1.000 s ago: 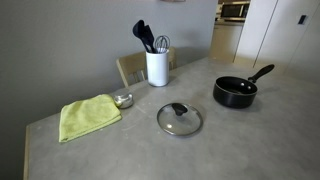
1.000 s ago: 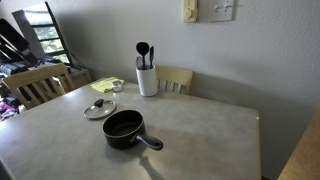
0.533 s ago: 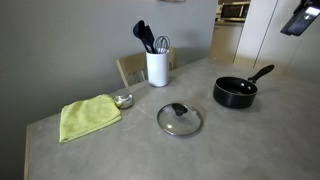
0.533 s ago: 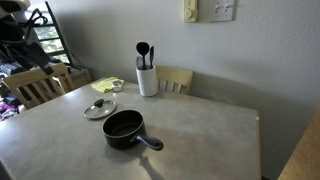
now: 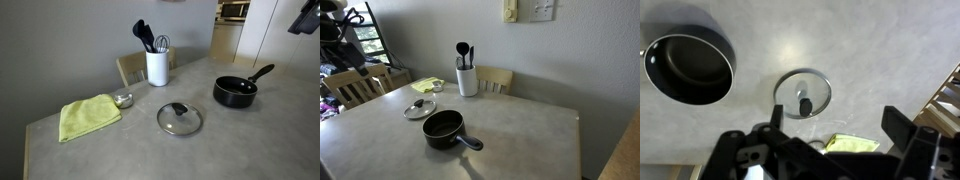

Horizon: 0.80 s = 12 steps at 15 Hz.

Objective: Pick the glass lid and put it on the pot

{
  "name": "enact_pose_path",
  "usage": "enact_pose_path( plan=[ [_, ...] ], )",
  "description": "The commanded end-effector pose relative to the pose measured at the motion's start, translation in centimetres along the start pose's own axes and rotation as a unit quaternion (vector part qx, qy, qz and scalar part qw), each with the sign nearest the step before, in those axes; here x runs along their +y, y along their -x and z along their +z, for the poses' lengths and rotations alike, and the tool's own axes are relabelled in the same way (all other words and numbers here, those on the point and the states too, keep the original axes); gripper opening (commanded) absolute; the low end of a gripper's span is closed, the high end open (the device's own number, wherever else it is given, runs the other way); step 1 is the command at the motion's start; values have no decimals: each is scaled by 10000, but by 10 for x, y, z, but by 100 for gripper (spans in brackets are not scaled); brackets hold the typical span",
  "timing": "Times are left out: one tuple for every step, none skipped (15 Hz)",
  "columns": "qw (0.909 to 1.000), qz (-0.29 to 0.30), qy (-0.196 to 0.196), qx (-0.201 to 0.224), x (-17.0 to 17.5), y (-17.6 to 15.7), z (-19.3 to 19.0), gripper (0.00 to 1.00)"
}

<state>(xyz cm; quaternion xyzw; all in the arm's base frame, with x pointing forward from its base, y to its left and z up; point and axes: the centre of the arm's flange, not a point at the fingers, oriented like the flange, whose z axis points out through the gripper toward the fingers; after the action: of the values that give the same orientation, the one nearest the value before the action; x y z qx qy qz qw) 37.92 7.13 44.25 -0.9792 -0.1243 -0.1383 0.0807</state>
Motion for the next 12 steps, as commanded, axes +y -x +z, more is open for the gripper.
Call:
enact_pose_path(
  plan=[
    [9964,-162,-345,-760,3,-24,24,100],
    [9946,-235,-385,-932,2,-30,30,100],
    [9925,-338,-443,-1089,0,-39,36,100],
    [9900,-455,-493,-1238,-1,-49,45,100],
    [9878,-557,-518,-1361,-3,-59,52,100],
    [9863,-646,-524,-1423,-4,-69,64,100],
    [9851,-704,-527,-1479,-6,-79,73,100],
    [9846,-756,-515,-1487,-8,-88,85,100],
    [9845,-743,-485,-1515,-12,-96,97,100],
    [9854,-671,-417,-1509,-15,-101,109,100],
    [9865,-602,-399,-1468,-20,-105,122,100],
    [9875,-567,-363,-1424,-23,-108,136,100]
  ],
)
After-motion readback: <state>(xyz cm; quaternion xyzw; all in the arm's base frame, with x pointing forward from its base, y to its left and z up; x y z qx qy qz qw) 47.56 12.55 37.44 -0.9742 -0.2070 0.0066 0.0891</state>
